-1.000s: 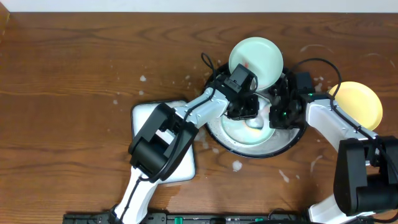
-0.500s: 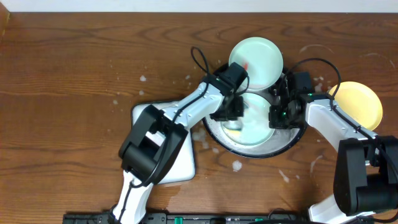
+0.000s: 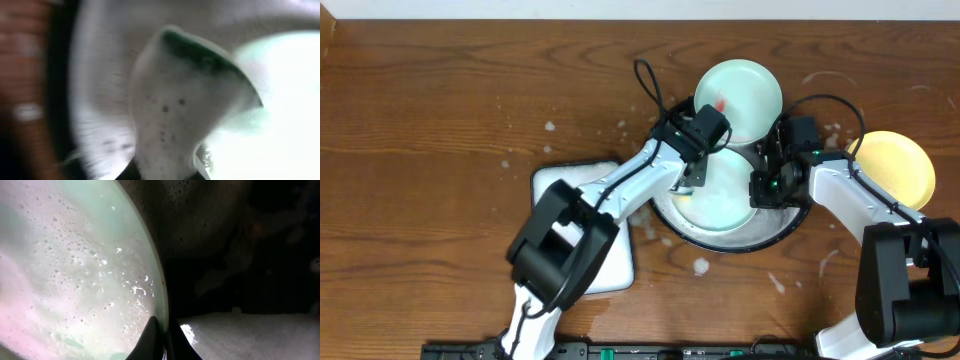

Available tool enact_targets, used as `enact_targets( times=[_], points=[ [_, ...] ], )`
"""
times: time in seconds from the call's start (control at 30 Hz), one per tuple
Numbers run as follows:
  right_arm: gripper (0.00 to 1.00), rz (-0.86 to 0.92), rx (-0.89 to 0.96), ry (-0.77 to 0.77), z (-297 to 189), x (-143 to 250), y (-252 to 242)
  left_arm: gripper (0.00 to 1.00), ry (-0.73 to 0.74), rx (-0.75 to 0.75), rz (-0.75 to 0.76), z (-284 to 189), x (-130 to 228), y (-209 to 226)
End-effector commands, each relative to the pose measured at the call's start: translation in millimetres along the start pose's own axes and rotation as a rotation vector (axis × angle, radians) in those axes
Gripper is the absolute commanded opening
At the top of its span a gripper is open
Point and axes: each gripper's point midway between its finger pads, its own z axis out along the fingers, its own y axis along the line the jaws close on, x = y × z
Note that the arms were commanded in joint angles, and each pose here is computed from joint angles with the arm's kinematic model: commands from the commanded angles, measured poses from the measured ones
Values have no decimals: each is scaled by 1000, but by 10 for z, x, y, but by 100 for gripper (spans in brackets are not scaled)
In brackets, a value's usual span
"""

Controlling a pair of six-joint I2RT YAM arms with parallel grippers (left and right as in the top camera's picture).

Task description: Clean dirty plates on tray and stack at the side

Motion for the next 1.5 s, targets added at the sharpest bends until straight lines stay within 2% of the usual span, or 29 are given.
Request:
enact_targets(
  times=[0.0, 0.2, 0.4, 0.53, 0.73, 0.83, 0.97, 1.13, 1.3, 1.47],
  points=[
    [1, -21, 122, 54, 104, 173, -248, 8, -187, -129, -47, -549, -470, 469],
    [1, -22, 119, 40, 104, 136, -241, 9, -188, -121, -78, -1128, -394, 737],
    [1, -30, 77, -14, -47, -98, -114, 9, 24, -135, -123, -1264, 43, 1144],
    [1, -34, 80, -41, -174, -202, -85, 8, 143, 30, -147, -1174, 195, 1049],
    [1, -65, 150, -104, -493, -332, -56, 8, 208, -135, -161, -1052, 418, 1493],
    [1, -103, 179, -171, -777, -414, 60, 8, 242, -186, -228, -938, 540, 1722],
    [1, -157, 327, -285, -1207, -487, 84, 8, 295, -222, -324, -785, 735, 1966],
    [1, -224, 548, -434, -1675, -512, 117, 9, 337, -229, -371, -686, 889, 2107],
    [1, -375, 754, -566, -2074, -549, 293, 13, 336, -230, -378, -673, 893, 2127],
    [1, -574, 900, -615, -2272, -538, 571, 16, 336, -230, -378, -673, 892, 2127]
  ],
)
